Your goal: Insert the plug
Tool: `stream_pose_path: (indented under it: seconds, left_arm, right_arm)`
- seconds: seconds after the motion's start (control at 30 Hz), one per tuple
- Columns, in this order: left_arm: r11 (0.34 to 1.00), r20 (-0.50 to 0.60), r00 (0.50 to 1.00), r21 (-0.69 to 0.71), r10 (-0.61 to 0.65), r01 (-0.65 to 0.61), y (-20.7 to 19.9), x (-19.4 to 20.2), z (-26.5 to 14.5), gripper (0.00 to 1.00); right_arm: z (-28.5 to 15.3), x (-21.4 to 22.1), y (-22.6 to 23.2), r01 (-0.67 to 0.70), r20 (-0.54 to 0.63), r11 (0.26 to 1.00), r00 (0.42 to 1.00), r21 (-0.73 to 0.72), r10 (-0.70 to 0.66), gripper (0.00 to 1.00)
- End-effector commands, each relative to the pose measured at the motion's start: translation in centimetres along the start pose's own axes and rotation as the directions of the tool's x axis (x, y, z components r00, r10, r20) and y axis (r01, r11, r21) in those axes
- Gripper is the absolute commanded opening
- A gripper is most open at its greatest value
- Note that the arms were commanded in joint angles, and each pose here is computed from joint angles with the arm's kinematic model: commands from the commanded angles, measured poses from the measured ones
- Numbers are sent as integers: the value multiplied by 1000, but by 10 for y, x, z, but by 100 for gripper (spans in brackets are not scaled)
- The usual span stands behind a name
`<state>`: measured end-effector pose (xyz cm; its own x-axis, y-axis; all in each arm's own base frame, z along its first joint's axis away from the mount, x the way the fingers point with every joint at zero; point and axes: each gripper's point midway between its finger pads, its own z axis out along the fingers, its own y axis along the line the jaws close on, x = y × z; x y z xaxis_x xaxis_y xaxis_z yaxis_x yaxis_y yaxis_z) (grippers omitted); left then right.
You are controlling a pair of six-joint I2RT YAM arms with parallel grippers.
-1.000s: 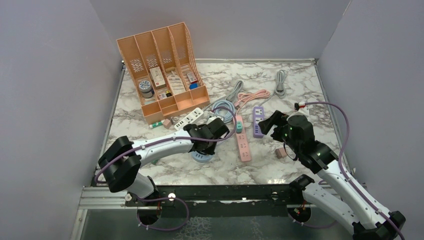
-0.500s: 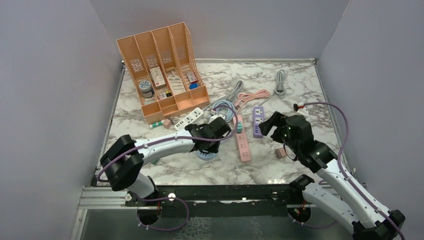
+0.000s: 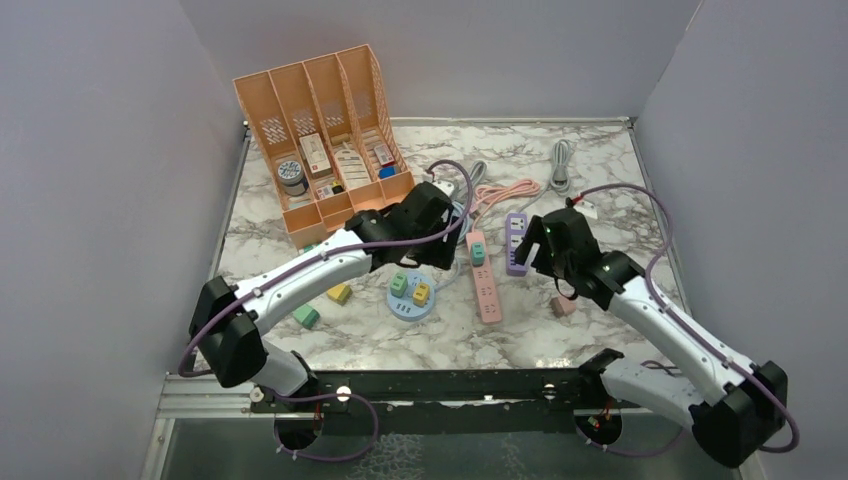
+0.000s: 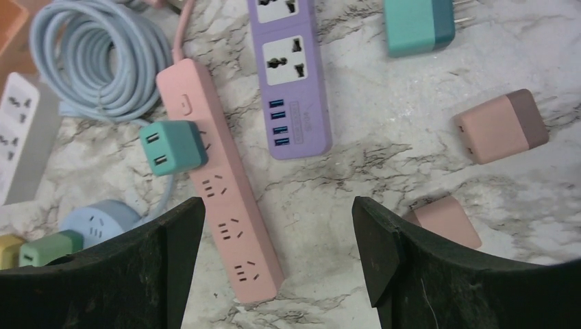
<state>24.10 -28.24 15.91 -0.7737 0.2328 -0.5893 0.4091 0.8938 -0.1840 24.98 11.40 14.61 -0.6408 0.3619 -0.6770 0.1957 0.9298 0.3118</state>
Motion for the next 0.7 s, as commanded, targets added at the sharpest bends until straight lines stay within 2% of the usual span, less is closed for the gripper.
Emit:
stream_pose_path:
  seconds: [0.0,0.1,0.23,0.5,0.67]
  left_arm:
    - [986,149,986,133,78,-98,-13,-42,-25,70]
    - [973,223,972,199,67,-113,-22,-55,-39,71]
    - [956,298,954,273,20,-105,-31,-61,-49,74]
    - [929,287,958,350,13,-117,-40,-46,-49,78]
    - [924,288,958,368,-5,-106,-40,-42,-50,85]
  right_arm:
    - [12,-26,-27,-17,29,982,1000,187,12,80]
    - [27,-41,-37,-43,5,977,999,210,43,80]
    - [51,-50,-42,7,-17,977,1000,212,-4,82]
    - [98,-45,-86,61,-149,948,989,312,-15,81]
    - [120,-51,-91,125,-180,957,981,263,-79,79]
